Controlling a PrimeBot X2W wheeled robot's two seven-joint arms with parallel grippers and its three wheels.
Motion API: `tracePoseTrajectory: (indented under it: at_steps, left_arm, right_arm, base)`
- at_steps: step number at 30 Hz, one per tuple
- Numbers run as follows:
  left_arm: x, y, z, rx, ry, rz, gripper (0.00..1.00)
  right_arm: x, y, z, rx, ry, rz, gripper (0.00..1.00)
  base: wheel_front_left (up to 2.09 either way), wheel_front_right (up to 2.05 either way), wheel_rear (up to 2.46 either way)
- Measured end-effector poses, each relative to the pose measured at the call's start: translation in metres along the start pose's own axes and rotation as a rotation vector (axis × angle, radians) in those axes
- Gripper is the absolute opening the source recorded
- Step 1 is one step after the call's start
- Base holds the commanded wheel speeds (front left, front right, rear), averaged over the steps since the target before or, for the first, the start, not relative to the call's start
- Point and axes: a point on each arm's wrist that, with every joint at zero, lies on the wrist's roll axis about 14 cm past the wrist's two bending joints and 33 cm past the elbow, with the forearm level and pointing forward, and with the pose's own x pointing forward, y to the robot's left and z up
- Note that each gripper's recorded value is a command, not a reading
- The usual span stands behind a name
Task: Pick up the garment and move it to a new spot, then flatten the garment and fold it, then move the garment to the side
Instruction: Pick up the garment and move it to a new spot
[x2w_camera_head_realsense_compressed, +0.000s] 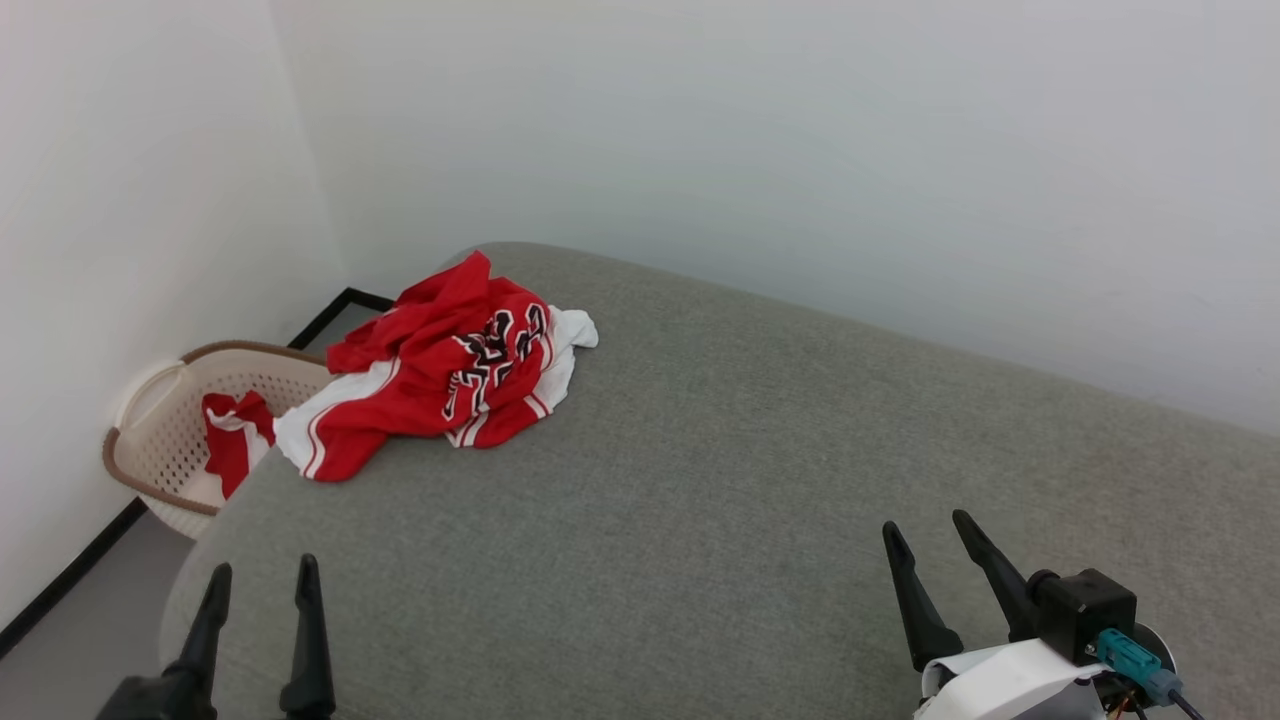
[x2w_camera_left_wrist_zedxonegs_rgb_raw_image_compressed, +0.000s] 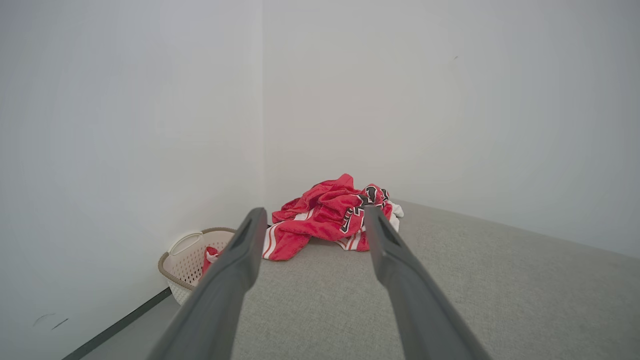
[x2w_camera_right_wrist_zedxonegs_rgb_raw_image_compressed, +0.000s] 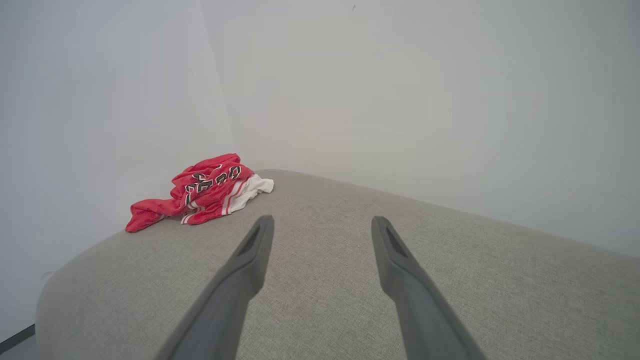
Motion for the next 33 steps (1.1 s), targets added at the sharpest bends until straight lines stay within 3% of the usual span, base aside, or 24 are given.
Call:
tracePoseTrajectory:
  at_steps: [10,21,26,33]
  left_arm:
    - [0.028,-0.007,0.018,-0.018,0.011,-0.058,1.0]
    - [0.121,-0.041,0.067,-0.02,-0.028,-0.181,1.0]
    - [0.167,-0.05,0.06,-0.029,0.051,-0.199,1.0]
    - [0.218,-0.059,0.004,-0.036,0.281,-0.173,1.0]
  right_arm:
    - [0.004,-0.001,-0.008,0.007,0.02,0.006,1.0]
    - [0.014,-0.044,-0.017,-0.031,0.063,-0.034,1.0]
    - [0.019,-0.07,-0.025,-0.038,0.083,-0.064,1.0]
    - [0.024,-0.099,-0.042,-0.026,0.118,-0.098,1.0]
  base:
    - [0.0,0.0,0.0]
    - [0.0,0.0,0.0]
    - [0.0,0.0,0.0]
    - [0.0,0.0,0.0]
